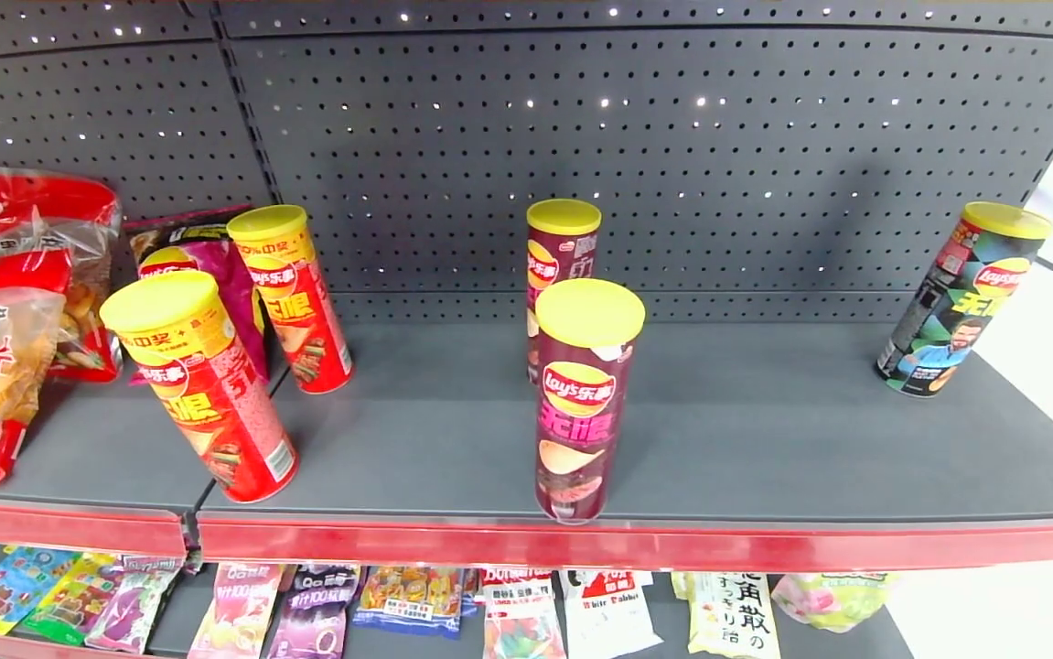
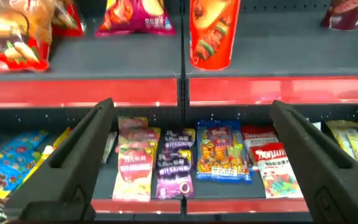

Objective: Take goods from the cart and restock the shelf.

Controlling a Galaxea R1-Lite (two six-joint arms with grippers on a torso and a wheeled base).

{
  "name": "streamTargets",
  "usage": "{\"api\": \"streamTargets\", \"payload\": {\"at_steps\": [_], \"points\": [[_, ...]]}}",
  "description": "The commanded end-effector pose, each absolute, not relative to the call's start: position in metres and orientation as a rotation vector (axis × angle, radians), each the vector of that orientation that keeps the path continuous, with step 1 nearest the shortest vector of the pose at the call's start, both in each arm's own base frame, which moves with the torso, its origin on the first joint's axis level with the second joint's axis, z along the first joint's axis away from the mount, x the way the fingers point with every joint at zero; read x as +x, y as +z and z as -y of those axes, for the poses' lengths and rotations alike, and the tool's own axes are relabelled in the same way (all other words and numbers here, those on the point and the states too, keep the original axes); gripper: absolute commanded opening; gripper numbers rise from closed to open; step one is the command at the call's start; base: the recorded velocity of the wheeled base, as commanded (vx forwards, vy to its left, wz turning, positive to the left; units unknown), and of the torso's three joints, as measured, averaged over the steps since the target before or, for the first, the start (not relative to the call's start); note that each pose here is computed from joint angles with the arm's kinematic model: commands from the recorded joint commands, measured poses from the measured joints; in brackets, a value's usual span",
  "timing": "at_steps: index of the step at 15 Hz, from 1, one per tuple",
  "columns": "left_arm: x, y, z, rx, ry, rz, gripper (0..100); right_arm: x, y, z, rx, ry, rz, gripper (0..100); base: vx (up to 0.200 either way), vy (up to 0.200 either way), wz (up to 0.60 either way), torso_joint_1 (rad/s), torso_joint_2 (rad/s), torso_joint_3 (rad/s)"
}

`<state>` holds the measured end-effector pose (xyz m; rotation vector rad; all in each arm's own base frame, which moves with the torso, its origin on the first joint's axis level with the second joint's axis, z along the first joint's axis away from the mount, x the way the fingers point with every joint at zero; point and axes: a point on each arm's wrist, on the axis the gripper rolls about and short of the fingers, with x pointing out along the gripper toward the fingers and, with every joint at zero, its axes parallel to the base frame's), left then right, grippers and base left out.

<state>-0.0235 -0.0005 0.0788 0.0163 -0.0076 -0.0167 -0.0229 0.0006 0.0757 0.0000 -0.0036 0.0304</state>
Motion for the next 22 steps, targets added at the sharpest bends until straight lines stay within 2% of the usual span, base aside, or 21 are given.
{"api": "streamTargets", "payload": {"at_steps": [1, 4, 5, 6, 7, 8, 9, 12, 15, 18, 22], "points": [[-0.022, 0.076, 0.001, 0.0, -0.017, -0.006, 100, -0.023, 0.076, -0.001, -0.002, 0.032, 0.003, 100, 0.0, 0.0, 0.0, 0.0, 0.0, 0.0], [-0.022, 0.076, 0.0, -0.002, -0.015, -0.006, 100, -0.023, 0.076, -0.001, -0.003, 0.029, 0.005, 100, 0.0, 0.0, 0.0, 0.0, 0.0, 0.0], [-0.023, 0.076, 0.0, 0.0, -0.015, -0.005, 100, -0.024, 0.086, -0.001, -0.001, 0.037, 0.037, 100, 0.0, 0.0, 0.0, 0.0, 0.0, 0.0], [-0.023, 0.076, 0.0, 0.0, -0.015, -0.005, 100, -0.025, 0.116, 0.0, 0.015, 0.046, 0.058, 100, 0.0, 0.0, 0.0, 0.0, 0.0, 0.0], [-0.023, 0.076, 0.0, 0.0, -0.015, -0.005, 100, -0.015, 0.173, 0.0, 0.113, 0.065, 0.058, 100, 0.0, 0.0, 0.0, 0.0, 0.0, 0.0], [-0.023, 0.076, 0.001, 0.0, -0.014, -0.005, 100, -0.007, 0.203, -0.001, 0.148, 0.092, 0.061, 100, 0.0, 0.0, 0.0, 0.0, 0.0, 0.0], [-0.023, 0.076, 0.0, 0.001, -0.015, -0.005, 100, 0.0, 0.213, -0.002, 0.137, 0.122, 0.045, 100, 0.0, 0.0, 0.0, 0.0, 0.0, 0.0], [-0.023, 0.076, 0.0, 0.001, -0.015, -0.005, 100, 0.026, 0.2, -0.005, 0.042, 0.191, -0.105, 100, 0.0, 0.0, 0.0, 0.0, 0.0, 0.0], [-0.023, 0.076, 0.0, 0.001, -0.015, -0.005, 100, 0.058, 0.208, -0.006, 0.007, 0.199, -0.211, 100, 0.0, 0.0, 0.0, 0.0, 0.0, 0.0], [-0.023, 0.076, 0.0, 0.001, -0.015, -0.005, 100, 0.113, 0.206, -0.01, 0.011, 0.202, -0.396, 100, 0.0, 0.0, 0.0, 0.0, 0.0, 0.0], [-0.023, 0.076, 0.0, 0.001, -0.015, -0.005, 100, 0.155, 0.189, -0.031, -0.027, 0.259, -0.557, 100, 0.0, 0.0, 0.0, 0.0, 0.0, 0.0]]}}
